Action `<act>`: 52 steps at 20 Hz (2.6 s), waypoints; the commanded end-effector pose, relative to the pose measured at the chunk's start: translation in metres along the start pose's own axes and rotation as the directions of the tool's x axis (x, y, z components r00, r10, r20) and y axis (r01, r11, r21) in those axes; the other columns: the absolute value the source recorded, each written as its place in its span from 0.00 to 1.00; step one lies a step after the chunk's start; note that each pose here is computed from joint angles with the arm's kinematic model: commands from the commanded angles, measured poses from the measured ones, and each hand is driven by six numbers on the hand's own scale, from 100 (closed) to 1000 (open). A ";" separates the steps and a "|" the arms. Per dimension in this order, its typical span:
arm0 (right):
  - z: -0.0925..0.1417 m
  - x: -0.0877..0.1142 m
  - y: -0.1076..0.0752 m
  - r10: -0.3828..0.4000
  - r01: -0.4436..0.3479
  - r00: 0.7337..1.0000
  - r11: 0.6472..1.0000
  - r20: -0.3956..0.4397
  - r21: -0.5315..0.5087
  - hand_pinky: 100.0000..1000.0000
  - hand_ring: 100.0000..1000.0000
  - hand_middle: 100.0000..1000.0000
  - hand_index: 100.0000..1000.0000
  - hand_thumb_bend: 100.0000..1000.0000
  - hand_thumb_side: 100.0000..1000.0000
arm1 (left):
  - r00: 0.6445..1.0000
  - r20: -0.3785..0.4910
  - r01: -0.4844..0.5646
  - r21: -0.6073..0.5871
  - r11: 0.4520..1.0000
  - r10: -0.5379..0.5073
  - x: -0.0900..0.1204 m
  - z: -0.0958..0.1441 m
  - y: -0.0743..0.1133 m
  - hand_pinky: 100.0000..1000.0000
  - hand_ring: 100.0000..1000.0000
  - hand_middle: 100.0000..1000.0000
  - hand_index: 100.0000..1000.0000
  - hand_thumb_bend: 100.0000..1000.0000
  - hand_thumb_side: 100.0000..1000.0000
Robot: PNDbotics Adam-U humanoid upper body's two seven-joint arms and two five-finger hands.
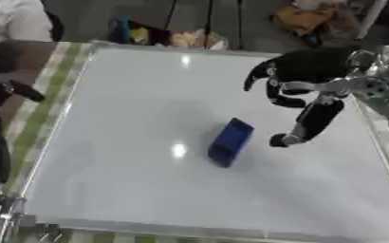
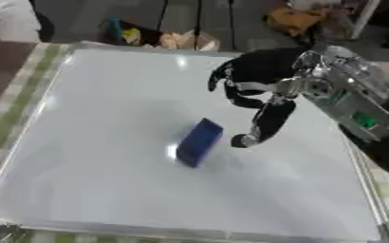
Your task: Wipe the whiteboard clean with a brush.
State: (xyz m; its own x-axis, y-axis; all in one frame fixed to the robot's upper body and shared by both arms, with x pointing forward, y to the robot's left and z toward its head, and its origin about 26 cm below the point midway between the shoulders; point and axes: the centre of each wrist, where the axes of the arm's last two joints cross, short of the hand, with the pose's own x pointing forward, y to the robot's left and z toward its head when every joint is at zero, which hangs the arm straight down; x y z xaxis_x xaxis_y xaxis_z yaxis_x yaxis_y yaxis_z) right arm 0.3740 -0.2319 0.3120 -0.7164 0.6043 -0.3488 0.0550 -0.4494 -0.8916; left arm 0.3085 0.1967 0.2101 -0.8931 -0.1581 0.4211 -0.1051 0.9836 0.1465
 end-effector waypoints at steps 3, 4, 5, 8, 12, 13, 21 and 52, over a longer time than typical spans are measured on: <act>-0.002 -0.008 -0.006 0.015 -0.015 1.000 1.000 0.013 -0.002 0.84 0.92 0.81 0.05 0.39 0.31 | 1.000 0.030 -0.007 -0.010 1.000 0.007 0.006 -0.005 0.000 0.37 0.76 0.66 0.62 0.00 0.91; -0.003 -0.008 -0.005 0.017 -0.017 1.000 1.000 0.020 0.000 0.84 0.92 0.81 0.05 0.38 0.30 | 1.000 0.030 -0.007 -0.010 1.000 0.007 0.006 -0.005 0.000 0.37 0.76 0.66 0.62 0.00 0.91; -0.004 -0.008 -0.005 0.019 -0.019 0.999 1.000 0.027 0.001 0.84 0.92 0.81 0.05 0.38 0.30 | 1.000 0.030 -0.006 -0.010 1.000 0.007 0.006 -0.005 0.000 0.37 0.76 0.66 0.62 0.00 0.91; -0.007 -0.008 -0.005 0.026 -0.025 0.999 1.000 0.046 -0.003 0.84 0.91 0.81 0.05 0.37 0.30 | 1.000 0.030 -0.006 -0.009 1.000 0.006 0.006 -0.005 0.000 0.37 0.76 0.66 0.62 0.00 0.91; -0.012 -0.005 -0.007 0.061 -0.058 0.992 0.998 0.112 -0.026 0.86 0.92 0.82 0.05 0.36 0.30 | 1.000 0.029 -0.004 -0.012 1.000 0.005 0.006 -0.005 0.000 0.37 0.77 0.66 0.62 0.00 0.91; -0.012 -0.005 -0.007 0.072 -0.069 0.990 0.997 0.121 -0.029 0.86 0.92 0.83 0.05 0.36 0.30 | 1.000 0.029 -0.004 -0.013 1.000 0.005 0.006 -0.005 0.000 0.37 0.77 0.66 0.62 0.00 0.91; -0.023 -0.009 -0.003 0.117 -0.114 0.979 0.993 0.166 -0.027 0.85 0.92 0.84 0.05 0.37 0.30 | 0.999 0.032 -0.007 -0.011 1.000 0.008 0.006 -0.006 0.000 0.37 0.76 0.65 0.61 0.00 0.91; -0.042 0.017 0.006 0.221 -0.241 0.921 0.970 0.322 0.022 0.84 0.90 0.83 0.03 0.34 0.24 | 0.999 0.032 -0.010 -0.017 1.000 0.011 0.006 -0.006 -0.001 0.37 0.77 0.65 0.61 0.00 0.91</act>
State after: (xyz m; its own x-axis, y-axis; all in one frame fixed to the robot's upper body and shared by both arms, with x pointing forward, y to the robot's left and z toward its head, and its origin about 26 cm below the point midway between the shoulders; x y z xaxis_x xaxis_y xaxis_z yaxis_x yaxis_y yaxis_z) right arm 0.3945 -0.1957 0.2791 -0.8723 0.2860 -0.3966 0.1837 -0.5600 -0.8079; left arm 0.3083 0.1953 0.2100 -0.8933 -0.1523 0.4229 -0.0971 0.9840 0.1493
